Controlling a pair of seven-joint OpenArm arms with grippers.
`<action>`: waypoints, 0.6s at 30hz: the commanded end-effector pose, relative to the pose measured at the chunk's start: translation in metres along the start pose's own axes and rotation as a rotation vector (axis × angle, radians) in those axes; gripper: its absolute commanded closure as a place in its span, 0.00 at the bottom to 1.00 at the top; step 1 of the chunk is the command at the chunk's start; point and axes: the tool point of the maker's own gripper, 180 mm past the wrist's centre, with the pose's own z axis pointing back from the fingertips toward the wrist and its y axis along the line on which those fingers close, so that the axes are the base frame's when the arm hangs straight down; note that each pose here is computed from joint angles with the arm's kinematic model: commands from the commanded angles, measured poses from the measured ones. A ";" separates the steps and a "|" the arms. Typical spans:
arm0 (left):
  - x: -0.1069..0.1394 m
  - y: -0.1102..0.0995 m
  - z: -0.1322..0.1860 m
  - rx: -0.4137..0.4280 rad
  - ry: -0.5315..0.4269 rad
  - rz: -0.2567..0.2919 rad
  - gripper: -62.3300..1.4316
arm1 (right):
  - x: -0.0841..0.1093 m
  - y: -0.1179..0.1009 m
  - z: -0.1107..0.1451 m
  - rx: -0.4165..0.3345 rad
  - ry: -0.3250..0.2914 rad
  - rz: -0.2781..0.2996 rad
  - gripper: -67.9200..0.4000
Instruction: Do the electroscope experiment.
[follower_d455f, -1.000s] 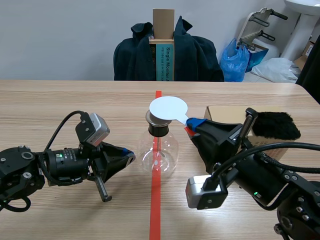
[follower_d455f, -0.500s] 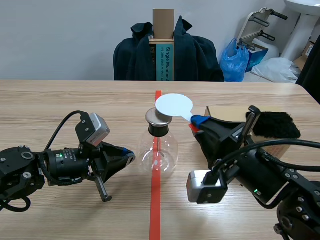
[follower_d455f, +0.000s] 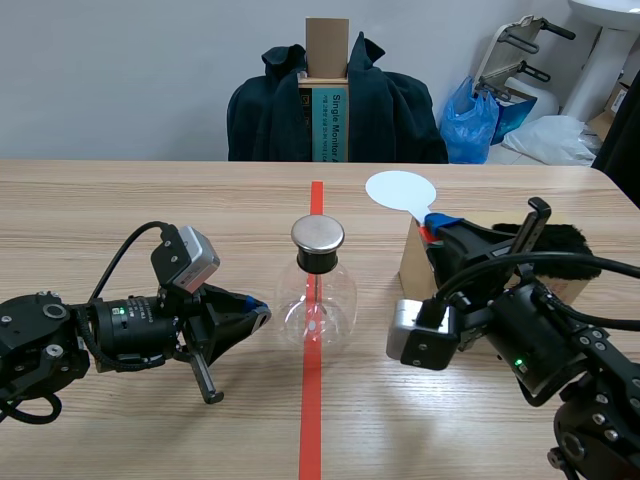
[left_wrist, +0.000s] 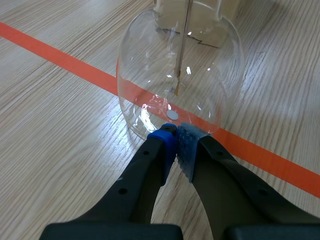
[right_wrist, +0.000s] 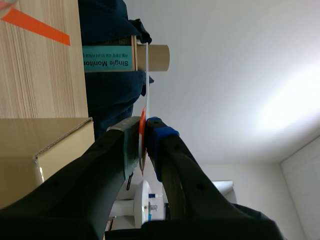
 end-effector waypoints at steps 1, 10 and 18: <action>0.010 0.003 0.000 0.005 -0.033 0.000 0.93 | -0.008 -0.014 -0.005 -0.040 0.010 0.022 0.98; 0.010 0.003 0.000 0.005 -0.033 0.000 0.93 | 0.003 -0.013 -0.004 -0.039 -0.053 0.024 0.98; 0.010 0.003 0.000 0.005 -0.033 0.000 0.93 | 0.028 -0.014 -0.001 -0.047 -0.192 0.047 0.98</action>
